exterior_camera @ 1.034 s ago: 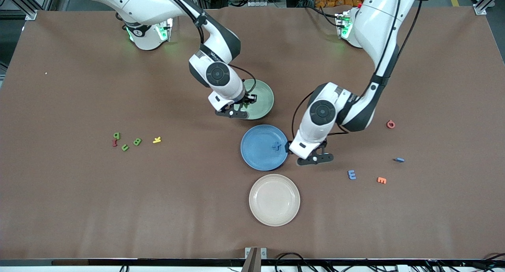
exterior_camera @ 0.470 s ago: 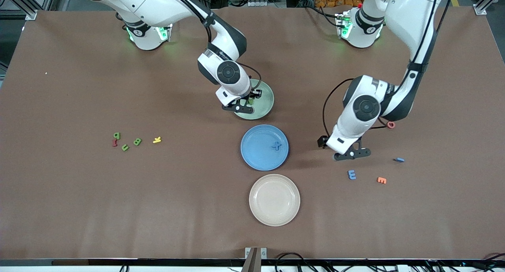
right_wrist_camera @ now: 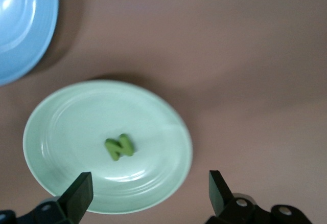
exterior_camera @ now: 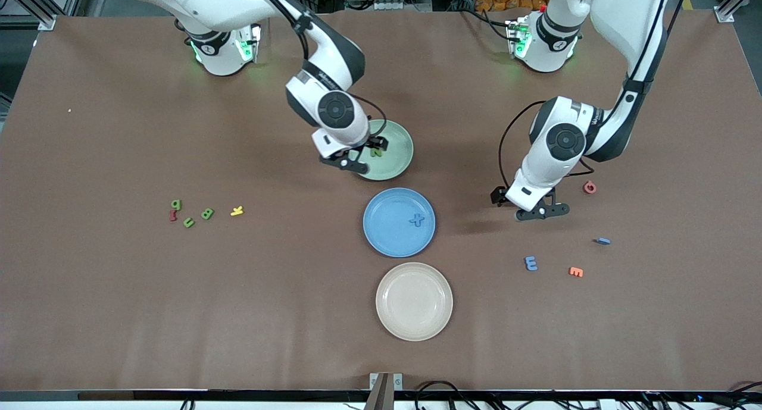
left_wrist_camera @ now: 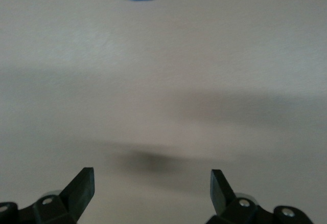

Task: Sort letters by color into matching plates
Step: 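Grasp the green B with the right gripper while the left gripper grasps blue c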

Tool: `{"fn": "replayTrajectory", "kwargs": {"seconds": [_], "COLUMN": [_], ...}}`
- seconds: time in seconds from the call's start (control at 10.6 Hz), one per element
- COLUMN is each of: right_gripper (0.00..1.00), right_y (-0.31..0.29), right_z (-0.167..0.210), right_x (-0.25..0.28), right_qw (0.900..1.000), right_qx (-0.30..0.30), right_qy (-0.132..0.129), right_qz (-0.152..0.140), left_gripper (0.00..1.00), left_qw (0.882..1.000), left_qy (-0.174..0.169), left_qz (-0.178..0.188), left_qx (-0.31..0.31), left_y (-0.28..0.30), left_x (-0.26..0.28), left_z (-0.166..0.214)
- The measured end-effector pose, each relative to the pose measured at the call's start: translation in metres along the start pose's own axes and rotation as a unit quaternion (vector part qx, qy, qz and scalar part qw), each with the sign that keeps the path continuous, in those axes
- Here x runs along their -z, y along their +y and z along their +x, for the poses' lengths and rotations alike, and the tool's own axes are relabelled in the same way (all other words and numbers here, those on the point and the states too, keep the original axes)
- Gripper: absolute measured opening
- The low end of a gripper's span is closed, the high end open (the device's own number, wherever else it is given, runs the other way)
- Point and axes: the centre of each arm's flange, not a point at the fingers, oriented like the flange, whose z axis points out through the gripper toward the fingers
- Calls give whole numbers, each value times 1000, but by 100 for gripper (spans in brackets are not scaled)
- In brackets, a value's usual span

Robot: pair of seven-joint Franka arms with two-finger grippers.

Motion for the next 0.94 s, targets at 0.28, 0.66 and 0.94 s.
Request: {"fn": "replayTrajectory", "kwargs": {"seconds": [0.28,0.66,0.94], "right_gripper": [100,100,100], "right_y": [64,168,253], "right_z": [47,123,183], "right_x": [82,147,150], "right_qw": [998,983,982], "right_qx": [-65,-179,-185], "right_qy": [9,29,27], "right_qz": [-18,-15,-16], "left_gripper": [100,100,100], "left_qw": [1000,1000,1000], "left_qy": [-7,-7,-4], "left_qz": [7,7,5], "left_qx": [12,27,29], "left_y": [-32,-61,-84], "left_x": [-2,-21,-44], "left_z": [-9,-23,-45]}}
